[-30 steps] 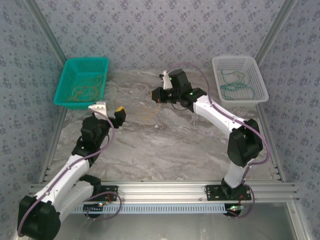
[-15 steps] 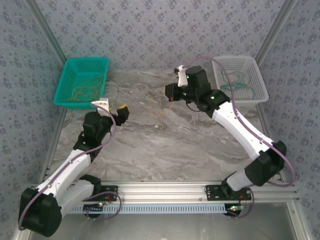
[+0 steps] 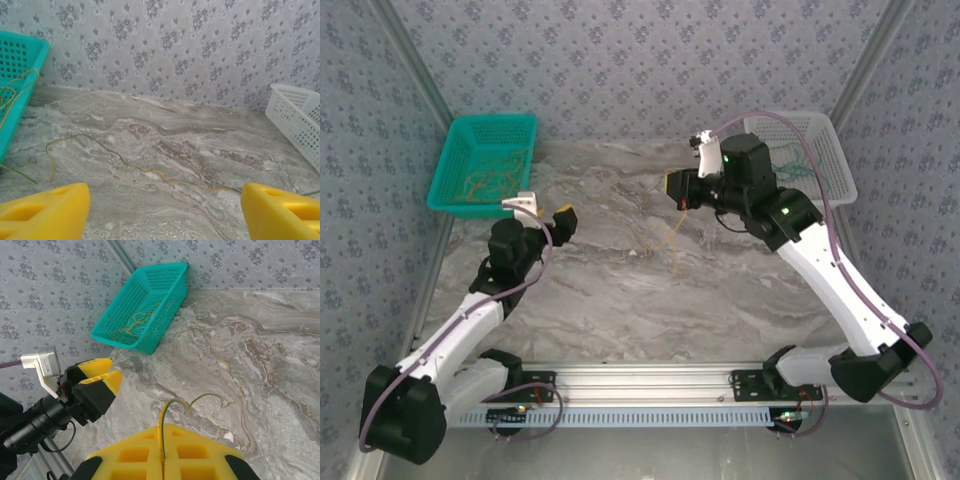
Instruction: Untangle the cables
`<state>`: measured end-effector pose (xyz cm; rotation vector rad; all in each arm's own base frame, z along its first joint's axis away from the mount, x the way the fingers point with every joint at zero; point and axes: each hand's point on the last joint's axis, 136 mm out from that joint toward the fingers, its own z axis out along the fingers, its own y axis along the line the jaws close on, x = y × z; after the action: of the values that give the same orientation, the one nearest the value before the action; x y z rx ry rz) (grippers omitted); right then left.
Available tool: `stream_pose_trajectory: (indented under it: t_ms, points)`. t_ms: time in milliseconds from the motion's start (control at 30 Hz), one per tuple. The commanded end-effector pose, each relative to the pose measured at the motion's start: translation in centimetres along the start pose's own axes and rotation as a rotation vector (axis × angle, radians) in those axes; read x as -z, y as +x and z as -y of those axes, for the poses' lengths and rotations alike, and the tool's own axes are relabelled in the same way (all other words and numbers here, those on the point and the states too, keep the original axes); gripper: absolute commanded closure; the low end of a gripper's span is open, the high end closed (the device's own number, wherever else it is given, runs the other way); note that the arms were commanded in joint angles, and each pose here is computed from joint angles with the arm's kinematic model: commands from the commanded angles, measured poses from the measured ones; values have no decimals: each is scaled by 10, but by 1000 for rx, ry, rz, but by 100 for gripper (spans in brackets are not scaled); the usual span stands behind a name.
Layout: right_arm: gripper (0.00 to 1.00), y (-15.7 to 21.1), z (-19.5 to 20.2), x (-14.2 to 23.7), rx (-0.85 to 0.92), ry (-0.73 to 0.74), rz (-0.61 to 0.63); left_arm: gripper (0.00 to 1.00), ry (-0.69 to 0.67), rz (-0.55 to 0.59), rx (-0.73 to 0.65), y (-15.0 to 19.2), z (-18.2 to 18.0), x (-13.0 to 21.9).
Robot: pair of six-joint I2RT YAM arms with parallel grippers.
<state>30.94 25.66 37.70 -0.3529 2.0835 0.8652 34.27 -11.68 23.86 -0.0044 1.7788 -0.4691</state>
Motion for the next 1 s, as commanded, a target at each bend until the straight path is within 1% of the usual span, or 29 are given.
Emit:
stream_pose_trajectory:
  t_ms: [0, 67, 200, 267, 367, 400, 467, 500, 533, 600, 633, 667, 700, 800, 867, 967]
  points:
    - [100, 18, 23, -58, -5, 38, -124, 21, 36, 37, 22, -21, 10, -4]
    - [100, 21, 30, -96, -3, 27, -186, 20, 51, 34, 19, -21, 13, -3]
    - [100, 33, 57, -166, -25, 81, -289, 18, 19, -6, 7, -15, 8, -5]
    - [100, 47, 73, -205, -35, 102, -353, 17, 25, -45, -6, -8, 9, -9]
    - [100, 68, 94, -250, -67, 123, -395, 16, 5, -90, -16, 5, 4, -15]
    - [95, 75, 100, -261, -84, 123, -414, 16, 0, -97, -16, 8, 3, -16]
    - [77, 84, 106, -280, -102, 116, -429, 15, 7, -90, -21, 11, 3, -17]
    - [70, 87, 107, -287, -107, 107, -436, 14, 13, -88, -23, 12, 4, -18]
    - [63, 89, 107, -291, -116, 94, -448, 14, 16, -96, -29, 14, 6, -21]
    - [56, 84, 103, -290, -116, 78, -446, 14, 4, -142, -39, 20, 8, -30]
    - [48, 79, 100, -287, -99, 80, -434, 14, -1, -176, -52, 25, 10, -35]
    - [31, 71, 98, -281, -80, 84, -418, 13, -6, -210, -67, 31, 12, -41]
    - [26, 64, 95, -275, -64, 90, -405, 12, -8, -238, -84, 37, 16, -46]
    - [25, 42, 95, -248, -29, 153, -359, 8, -24, -314, -130, 59, 25, -62]
    - [24, 31, 104, -226, -35, 216, -330, 5, -32, -358, -117, 76, 25, -74]
    - [23, 20, 110, -195, -53, 244, -287, 4, -48, -430, -108, 100, 24, -89]
